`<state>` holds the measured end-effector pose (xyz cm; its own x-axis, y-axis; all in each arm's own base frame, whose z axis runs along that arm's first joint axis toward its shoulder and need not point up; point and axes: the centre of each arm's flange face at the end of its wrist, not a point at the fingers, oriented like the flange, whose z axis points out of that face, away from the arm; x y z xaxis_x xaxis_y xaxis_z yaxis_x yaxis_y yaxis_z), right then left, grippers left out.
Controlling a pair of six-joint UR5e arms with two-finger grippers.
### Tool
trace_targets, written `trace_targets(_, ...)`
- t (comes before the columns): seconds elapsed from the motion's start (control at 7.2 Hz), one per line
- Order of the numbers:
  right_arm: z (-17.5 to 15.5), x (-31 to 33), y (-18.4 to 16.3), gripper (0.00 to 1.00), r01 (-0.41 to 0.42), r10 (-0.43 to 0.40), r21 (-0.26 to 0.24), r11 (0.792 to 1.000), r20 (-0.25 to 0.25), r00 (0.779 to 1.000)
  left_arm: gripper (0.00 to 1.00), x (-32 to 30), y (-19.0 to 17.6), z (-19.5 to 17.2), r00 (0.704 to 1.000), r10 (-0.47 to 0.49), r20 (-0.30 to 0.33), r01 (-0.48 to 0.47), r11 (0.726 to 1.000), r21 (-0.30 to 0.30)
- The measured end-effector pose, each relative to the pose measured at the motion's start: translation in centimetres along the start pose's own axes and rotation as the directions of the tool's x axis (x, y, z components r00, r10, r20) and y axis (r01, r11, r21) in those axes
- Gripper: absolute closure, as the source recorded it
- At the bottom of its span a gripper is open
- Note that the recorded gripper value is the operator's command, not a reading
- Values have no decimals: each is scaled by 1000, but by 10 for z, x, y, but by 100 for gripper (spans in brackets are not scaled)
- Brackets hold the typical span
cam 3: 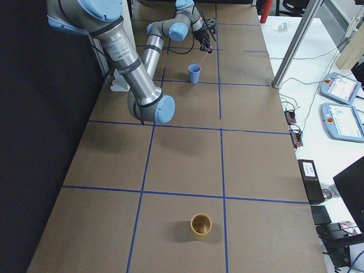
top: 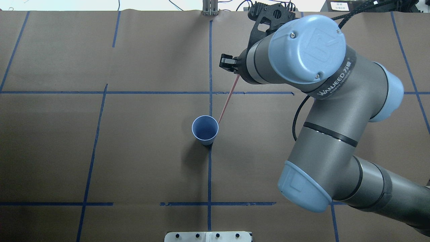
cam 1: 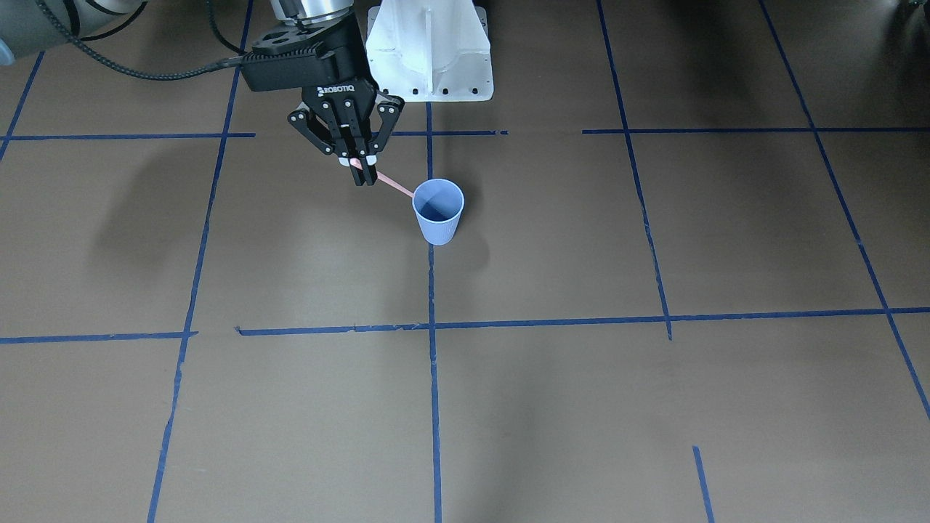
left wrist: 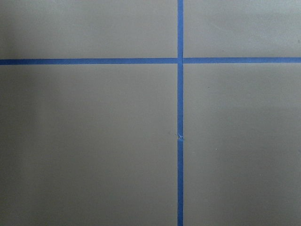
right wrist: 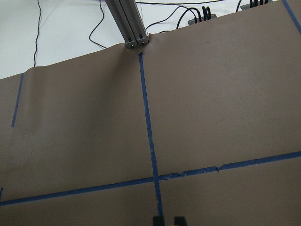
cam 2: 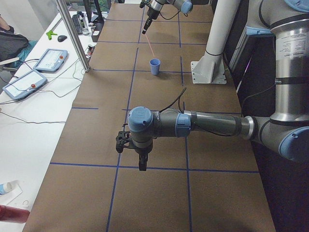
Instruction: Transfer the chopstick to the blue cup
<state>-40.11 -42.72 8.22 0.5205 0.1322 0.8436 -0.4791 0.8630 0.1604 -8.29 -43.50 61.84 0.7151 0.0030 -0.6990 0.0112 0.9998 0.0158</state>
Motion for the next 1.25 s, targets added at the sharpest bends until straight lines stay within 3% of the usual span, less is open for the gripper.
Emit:
trace_targets(0.56, 29, -16, 39, 100, 13, -13, 16, 1000, -38, 999, 0, 0, 0, 1, 1000, 0, 0, 0, 1000, -2)
trace_targets(0.97, 48, -20, 62, 95, 24, -24, -1, 1000, -66, 998, 0, 0, 0, 2, 1000, -1, 0, 1, 1000, -4)
trace_targets(1.11, 52, -21, 68, 84, 29, -30, -7, 1000, -72, 997, 0, -1, 0, 2, 1000, -2, 0, 2, 1000, -5)
trace_targets(1.25, 56, -21, 72, 49, 33, -34, -8, 999, -79, 996, 0, -1, 0, 3, 1000, -3, 0, 3, 1000, -7)
